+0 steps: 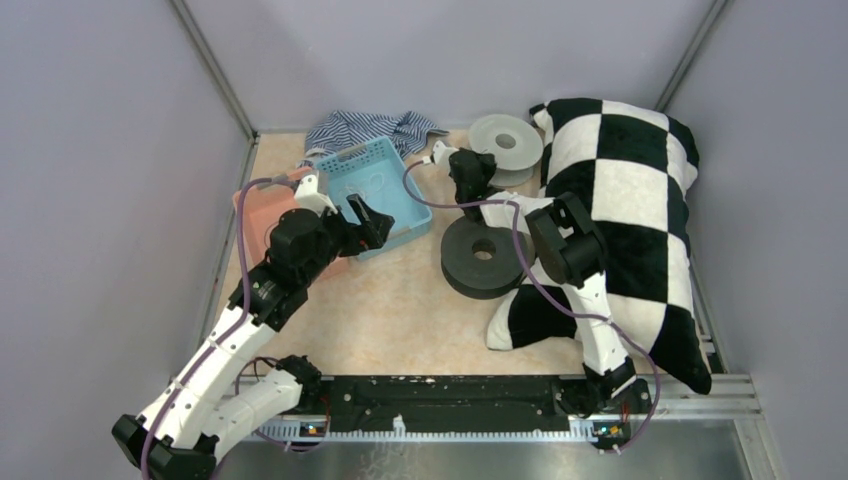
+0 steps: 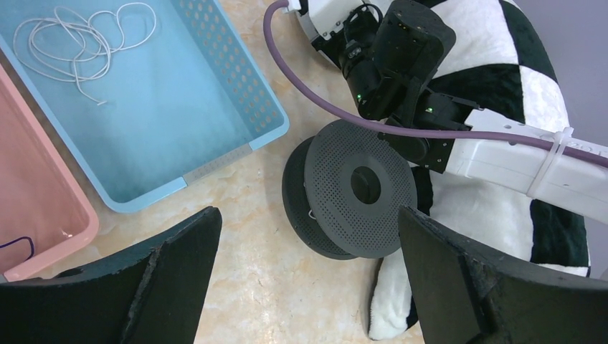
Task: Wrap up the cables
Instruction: Move the cable reel to the center of the board.
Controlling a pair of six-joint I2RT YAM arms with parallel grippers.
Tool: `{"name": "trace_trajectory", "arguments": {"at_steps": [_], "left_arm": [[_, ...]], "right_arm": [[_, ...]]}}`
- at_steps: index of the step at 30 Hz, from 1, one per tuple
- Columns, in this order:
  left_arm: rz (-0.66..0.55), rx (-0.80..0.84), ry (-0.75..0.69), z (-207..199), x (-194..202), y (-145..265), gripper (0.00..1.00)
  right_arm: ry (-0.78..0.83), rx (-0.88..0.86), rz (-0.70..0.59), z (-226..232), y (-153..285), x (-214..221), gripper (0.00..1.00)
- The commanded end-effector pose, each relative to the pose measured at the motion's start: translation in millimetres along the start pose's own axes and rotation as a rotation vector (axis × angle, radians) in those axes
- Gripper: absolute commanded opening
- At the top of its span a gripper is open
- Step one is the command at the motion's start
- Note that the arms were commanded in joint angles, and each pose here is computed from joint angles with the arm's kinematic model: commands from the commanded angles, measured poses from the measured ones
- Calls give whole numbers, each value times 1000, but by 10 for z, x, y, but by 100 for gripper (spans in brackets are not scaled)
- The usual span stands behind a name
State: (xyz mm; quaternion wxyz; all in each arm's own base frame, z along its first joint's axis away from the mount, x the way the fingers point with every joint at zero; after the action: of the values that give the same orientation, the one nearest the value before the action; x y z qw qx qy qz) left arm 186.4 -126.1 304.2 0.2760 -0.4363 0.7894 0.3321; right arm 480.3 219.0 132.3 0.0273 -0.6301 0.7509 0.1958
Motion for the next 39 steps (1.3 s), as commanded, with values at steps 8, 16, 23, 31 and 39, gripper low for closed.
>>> {"name": "trace_trajectory", "arguments": {"at_steps": [8,16,23,31,39], "left_arm": [[-41,73,-4,-119,-109,14,98],[-48,89,4,-147,-131,50,99],[-54,122,15,-192,-156,94,98],[-37,124,25,-178,-120,93,99],[-51,124,29,-171,-132,173,98]], "right_arm": [[-126,75,-48,-352,98,-141,0],[-381,-23,-152,-826,384,-348,0],[-537,-60,-194,-1045,615,-382,0],[-755,-79,-136,-1123,739,-311,0],[-1024,-72,-131,-1206,807,-90,0]]}}
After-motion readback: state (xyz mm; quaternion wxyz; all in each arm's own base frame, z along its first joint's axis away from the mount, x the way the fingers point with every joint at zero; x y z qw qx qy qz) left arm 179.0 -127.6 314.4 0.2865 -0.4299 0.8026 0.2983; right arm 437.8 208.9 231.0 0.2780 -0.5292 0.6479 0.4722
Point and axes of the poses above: each gripper's point midway between its finger pads, its own y axis back along the fingers, its own z axis along the line the jaws close on, x = y × z, the point moved 9 cm from there along y, back along the fingers, and after that the axes turned 7 degrees about y, right-handed, at the moved point
